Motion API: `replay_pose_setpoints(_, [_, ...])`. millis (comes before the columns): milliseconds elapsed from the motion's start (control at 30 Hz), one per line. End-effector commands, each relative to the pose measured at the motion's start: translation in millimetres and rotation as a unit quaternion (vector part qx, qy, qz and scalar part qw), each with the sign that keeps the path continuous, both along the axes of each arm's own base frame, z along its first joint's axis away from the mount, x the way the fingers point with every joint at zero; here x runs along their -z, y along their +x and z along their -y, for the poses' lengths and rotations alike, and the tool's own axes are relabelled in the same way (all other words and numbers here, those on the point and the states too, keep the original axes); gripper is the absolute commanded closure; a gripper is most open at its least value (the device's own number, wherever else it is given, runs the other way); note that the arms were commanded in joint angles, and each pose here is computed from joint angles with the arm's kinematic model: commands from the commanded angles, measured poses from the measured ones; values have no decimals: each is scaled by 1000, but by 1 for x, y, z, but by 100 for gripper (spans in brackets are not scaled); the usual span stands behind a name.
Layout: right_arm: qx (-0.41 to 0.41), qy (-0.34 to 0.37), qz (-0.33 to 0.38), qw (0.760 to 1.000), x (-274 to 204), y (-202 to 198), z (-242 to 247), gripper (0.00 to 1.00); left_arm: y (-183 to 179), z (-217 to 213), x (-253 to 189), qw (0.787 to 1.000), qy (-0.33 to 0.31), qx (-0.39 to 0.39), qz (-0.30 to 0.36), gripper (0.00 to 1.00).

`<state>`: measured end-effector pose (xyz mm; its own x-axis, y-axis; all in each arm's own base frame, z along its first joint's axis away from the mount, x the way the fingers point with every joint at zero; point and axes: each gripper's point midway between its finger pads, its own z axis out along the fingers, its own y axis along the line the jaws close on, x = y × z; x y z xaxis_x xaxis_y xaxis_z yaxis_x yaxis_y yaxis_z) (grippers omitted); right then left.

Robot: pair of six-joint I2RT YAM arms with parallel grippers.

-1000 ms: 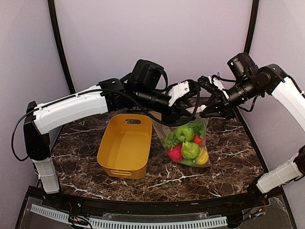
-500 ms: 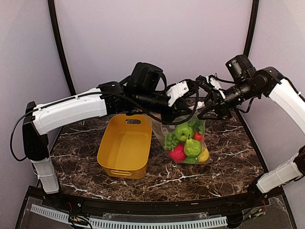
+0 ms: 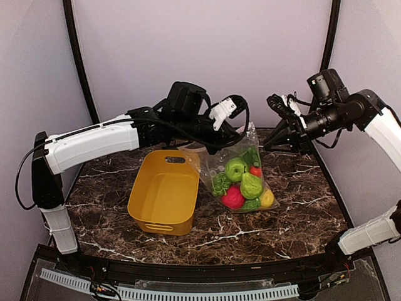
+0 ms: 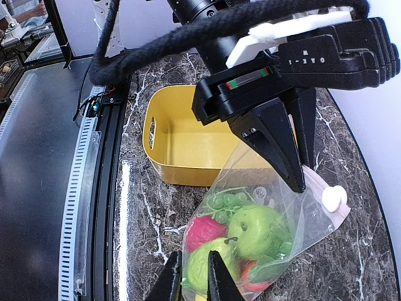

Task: Place the food in the zip-top bag and seal the zipper
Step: Pass from the right arm to the left, then hold the zipper food storage bag at the center of the board.

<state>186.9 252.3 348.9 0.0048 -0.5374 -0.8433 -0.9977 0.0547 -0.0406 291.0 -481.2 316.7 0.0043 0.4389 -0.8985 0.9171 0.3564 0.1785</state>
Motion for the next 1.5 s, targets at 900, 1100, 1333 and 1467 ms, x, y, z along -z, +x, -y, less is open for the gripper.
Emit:
replay_pose_setpoints(900, [20, 49, -38, 998, 10, 53, -7, 63, -29, -3, -37, 995, -91, 49, 9, 99])
replay_pose_setpoints(1100, [19, 55, -43, 997, 12, 59, -12, 72, -30, -3, -35, 995, -90, 53, 7, 99])
replay_pose_setpoints(1333, [13, 60, -47, 997, 12, 59, -16, 81, -33, -1, -32, 995, -85, 61, 1, 98])
replay_pose_setpoints(1467, [14, 59, -48, 997, 13, 60, -18, 84, -33, -1, -32, 994, -86, 62, 1, 98])
